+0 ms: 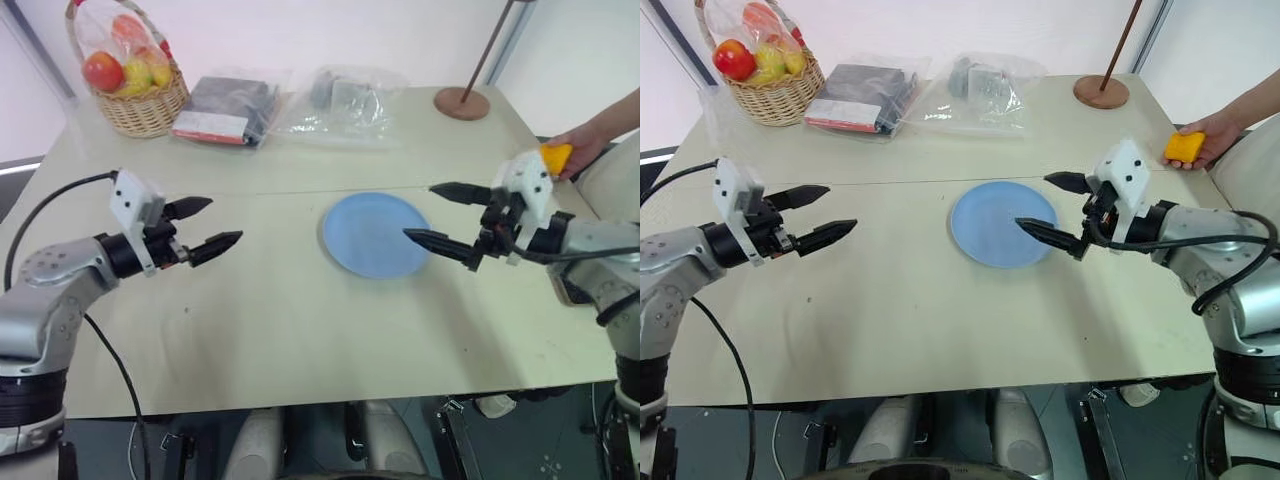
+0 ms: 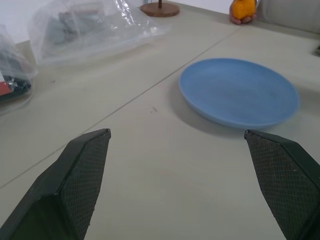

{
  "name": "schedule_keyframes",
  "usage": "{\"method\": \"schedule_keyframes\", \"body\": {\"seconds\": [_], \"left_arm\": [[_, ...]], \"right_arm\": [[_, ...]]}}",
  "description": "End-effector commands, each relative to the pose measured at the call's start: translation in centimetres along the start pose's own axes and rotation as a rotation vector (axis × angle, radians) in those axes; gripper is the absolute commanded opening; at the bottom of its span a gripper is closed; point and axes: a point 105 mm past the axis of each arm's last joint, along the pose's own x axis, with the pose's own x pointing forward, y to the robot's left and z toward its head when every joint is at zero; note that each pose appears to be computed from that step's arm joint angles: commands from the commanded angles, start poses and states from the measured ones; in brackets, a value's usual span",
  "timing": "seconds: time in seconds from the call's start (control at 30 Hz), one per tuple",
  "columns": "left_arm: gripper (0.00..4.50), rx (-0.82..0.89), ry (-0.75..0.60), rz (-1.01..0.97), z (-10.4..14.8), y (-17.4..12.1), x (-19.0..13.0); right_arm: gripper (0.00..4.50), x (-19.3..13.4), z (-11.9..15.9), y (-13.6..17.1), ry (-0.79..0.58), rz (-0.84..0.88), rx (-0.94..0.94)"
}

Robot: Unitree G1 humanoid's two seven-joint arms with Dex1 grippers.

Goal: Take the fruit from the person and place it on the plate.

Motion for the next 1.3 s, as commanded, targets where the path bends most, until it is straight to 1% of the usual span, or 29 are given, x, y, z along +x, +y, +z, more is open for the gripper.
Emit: {"method": "schedule_keyframes", "body": {"seconds": [0.03,0.13,0.2,0.27,0.57,1.03,1.3], "left_arm": [[4.5,0.022,-0.025,0.001,1.2,0.3,-0.6],[4.5,0.02,-0.013,0.001,1.0,0.3,-0.4],[4.5,-0.009,-0.052,-0.008,1.5,0.2,-0.1],[4.5,-0.008,-0.062,-0.013,1.7,0.1,0.1],[4.5,-0.021,-0.067,-0.008,1.4,-0.1,0.6],[4.5,-0.014,-0.076,-0.012,1.6,0.4,1.4],[4.5,-0.008,-0.089,-0.007,1.7,0.6,1.9]], "right_arm": [[4.45,-0.4,2.0,-0.3,-0.054,-0.017,-0.039],[4.45,-0.3,2.2,-0.5,-0.058,-0.023,-0.035],[4.45,-0.1,2.2,-0.6,-0.061,-0.033,-0.035],[4.45,0.0,2.2,-0.5,-0.064,-0.037,-0.028],[4.45,-0.1,2.0,-0.7,-0.061,-0.063,-0.018],[4.45,-1.2,0.9,-0.4,-0.028,-0.109,0.015],[4.45,-1.5,0.8,-0.2,-0.029,-0.127,0.036]]}}
